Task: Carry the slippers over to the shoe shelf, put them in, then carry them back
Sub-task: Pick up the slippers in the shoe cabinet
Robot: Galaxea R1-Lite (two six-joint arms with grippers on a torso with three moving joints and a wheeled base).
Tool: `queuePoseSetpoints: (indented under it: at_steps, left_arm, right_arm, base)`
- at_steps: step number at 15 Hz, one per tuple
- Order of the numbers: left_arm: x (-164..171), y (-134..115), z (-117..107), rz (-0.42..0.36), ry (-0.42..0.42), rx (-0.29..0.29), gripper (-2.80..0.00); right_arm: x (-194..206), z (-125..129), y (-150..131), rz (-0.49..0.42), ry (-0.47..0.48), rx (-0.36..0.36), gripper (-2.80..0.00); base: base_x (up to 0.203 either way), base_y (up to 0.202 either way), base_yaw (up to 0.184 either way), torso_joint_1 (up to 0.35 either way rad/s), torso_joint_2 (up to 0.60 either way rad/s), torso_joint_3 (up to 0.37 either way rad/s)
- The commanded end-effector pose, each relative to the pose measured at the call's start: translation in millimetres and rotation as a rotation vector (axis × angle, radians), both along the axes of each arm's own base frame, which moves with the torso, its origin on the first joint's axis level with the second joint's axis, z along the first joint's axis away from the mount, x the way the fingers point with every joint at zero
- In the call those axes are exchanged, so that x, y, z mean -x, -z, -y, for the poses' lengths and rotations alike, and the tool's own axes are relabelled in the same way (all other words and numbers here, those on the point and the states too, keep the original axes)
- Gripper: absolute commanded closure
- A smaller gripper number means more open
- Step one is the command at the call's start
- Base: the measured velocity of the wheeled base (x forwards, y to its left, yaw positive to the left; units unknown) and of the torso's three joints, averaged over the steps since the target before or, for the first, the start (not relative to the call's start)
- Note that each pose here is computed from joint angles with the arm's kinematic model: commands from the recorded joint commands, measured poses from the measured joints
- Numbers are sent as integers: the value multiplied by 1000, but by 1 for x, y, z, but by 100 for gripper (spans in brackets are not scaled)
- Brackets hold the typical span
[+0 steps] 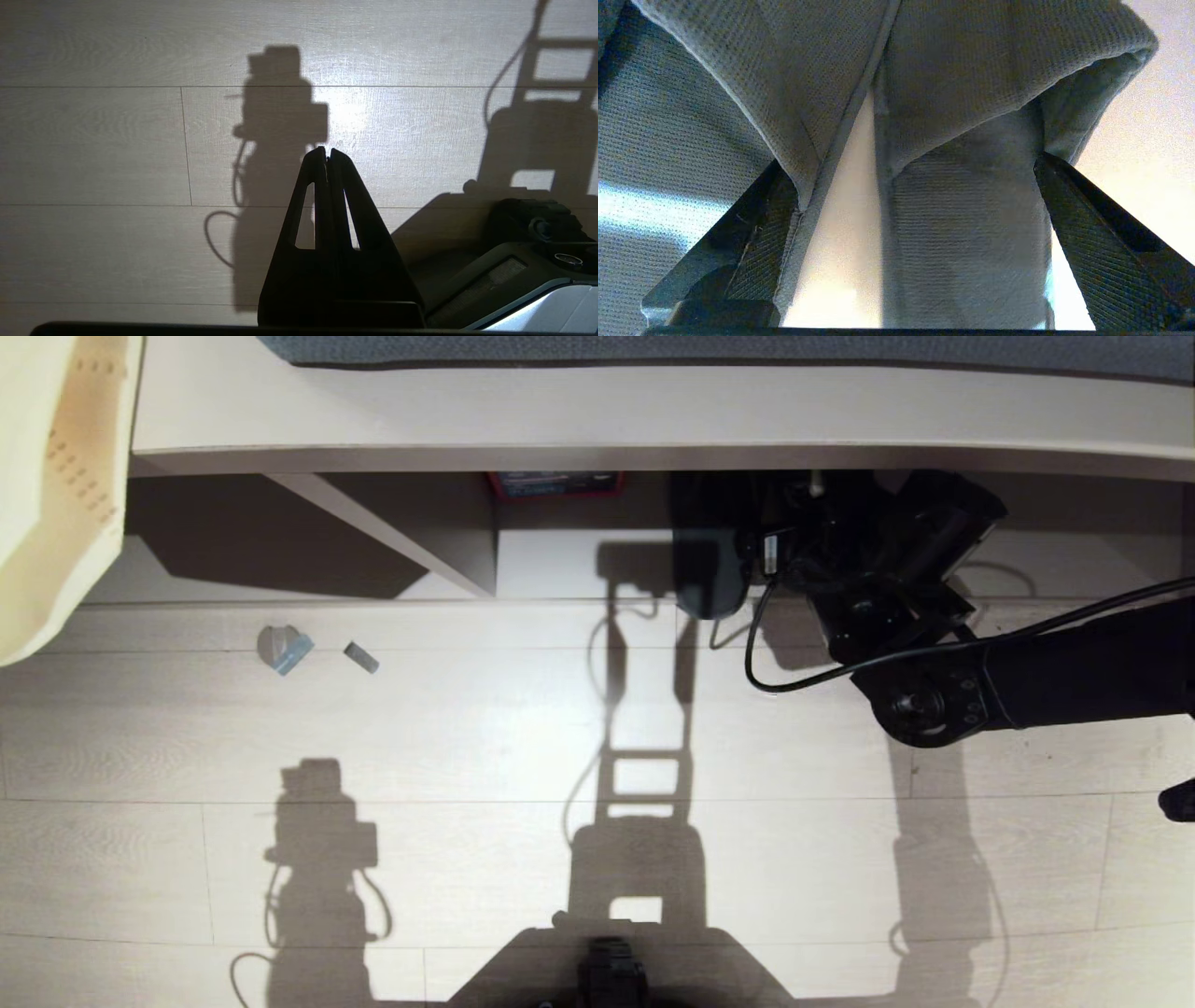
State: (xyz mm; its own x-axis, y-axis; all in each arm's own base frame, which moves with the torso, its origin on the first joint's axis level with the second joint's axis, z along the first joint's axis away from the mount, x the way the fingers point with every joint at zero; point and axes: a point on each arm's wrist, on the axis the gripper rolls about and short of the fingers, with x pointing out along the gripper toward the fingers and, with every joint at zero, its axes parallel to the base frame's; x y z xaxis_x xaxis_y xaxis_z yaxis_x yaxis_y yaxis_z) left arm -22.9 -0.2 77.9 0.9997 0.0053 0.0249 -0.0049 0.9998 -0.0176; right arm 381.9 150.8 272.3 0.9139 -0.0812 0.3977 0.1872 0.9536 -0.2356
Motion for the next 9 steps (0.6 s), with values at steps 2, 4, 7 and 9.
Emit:
queuePoseSetpoints:
  at_steps: [2, 4, 7, 9]
  left_arm:
    - [-1, 2, 0, -8, 0, 1, 0]
    - [-1, 2, 0, -8, -1, 1, 0]
    - [-1, 2, 0, -8, -1, -1, 0]
    - [-1, 2, 0, -8, 0, -1, 0]
  right_arm:
    - [-14, -4, 9, 2, -13, -26, -280]
    - [-17, -2, 11, 7, -44, -44, -280]
    - [-18, -1, 10, 15, -66, -61, 0]
    - [-22, 1, 9, 28, -73, -59, 0]
  base:
    - [0, 0, 0, 0, 0, 0]
    - [0, 0, 0, 0, 0, 0]
    - [0, 0, 0, 0, 0, 0]
    - [0, 0, 0, 0, 0, 0]
